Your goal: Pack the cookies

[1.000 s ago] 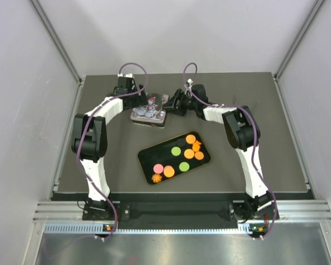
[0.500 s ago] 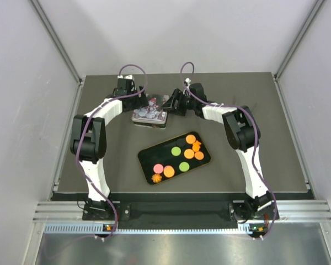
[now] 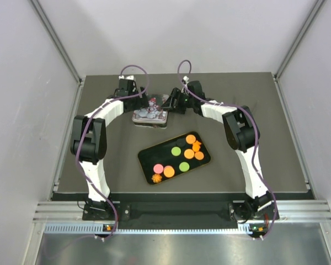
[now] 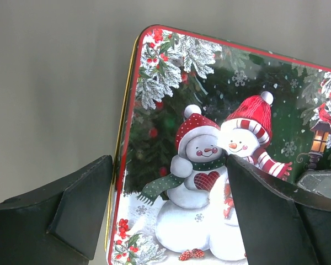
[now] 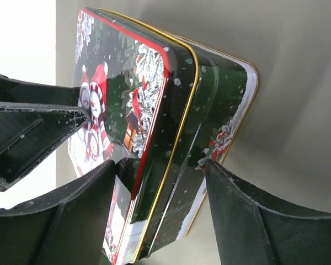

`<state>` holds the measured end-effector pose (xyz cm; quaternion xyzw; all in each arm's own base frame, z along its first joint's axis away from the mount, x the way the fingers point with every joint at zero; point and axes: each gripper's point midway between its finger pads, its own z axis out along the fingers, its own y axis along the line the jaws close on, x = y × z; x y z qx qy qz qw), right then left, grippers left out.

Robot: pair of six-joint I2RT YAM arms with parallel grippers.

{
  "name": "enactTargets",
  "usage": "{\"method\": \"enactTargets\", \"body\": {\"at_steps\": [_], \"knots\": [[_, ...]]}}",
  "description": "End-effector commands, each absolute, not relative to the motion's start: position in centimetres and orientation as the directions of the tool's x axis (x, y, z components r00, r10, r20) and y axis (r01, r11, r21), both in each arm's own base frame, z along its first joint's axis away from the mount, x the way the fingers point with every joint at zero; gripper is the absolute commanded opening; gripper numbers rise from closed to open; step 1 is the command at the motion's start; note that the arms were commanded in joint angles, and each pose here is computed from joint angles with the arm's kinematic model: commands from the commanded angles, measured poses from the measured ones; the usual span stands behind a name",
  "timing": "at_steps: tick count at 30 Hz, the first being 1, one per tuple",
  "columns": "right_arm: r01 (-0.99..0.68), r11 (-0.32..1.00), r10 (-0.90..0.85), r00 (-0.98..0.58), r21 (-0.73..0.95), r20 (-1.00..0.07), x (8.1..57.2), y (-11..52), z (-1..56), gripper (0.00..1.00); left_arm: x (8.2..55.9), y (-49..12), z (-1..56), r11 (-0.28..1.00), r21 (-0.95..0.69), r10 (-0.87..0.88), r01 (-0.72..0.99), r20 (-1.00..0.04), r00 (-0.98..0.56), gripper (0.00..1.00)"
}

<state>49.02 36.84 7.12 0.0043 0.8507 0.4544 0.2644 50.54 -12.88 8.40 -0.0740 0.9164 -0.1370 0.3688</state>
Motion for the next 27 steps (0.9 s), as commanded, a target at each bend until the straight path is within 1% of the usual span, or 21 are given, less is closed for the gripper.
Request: {"method": "enactTargets", "body": {"at_steps": [1, 10, 14, 23, 27], "knots": [[-0.37, 0.566, 0.223, -0.791, 0.736, -0.569, 49.1, 39.0, 12.9, 0.65, 48.8, -15.3, 9.3, 0.949, -0.311, -0.177, 0.044, -0.645, -0.743, 0.88], [-0.387, 0.612, 0.183, -0.779, 0.69, -0.599, 48.9, 38.7, 12.3, 0.7, 48.4, -15.2, 9.8, 0.956, -0.291, -0.163, 0.047, -0.653, -0.739, 0.88], [-0.396, 0.625, 0.17, -0.772, 0.673, -0.612, 48.8, 38.4, 12.2, 0.75, 48.2, -15.1, 10.4, 0.955, -0.293, -0.168, 0.045, -0.663, -0.73, 0.88], [-0.409, 0.633, 0.158, -0.763, 0.657, -0.626, 48.6, 38.1, 12.3, 0.79, 48.4, -15.0, 11.2, 0.949, -0.315, -0.199, 0.029, -0.667, -0.718, 0.88], [-0.412, 0.638, 0.154, -0.759, 0.651, -0.632, 48.6, 37.8, 12.3, 0.79, 48.6, -14.8, 11.6, 0.944, -0.331, -0.22, 0.018, -0.667, -0.712, 0.88]]}}
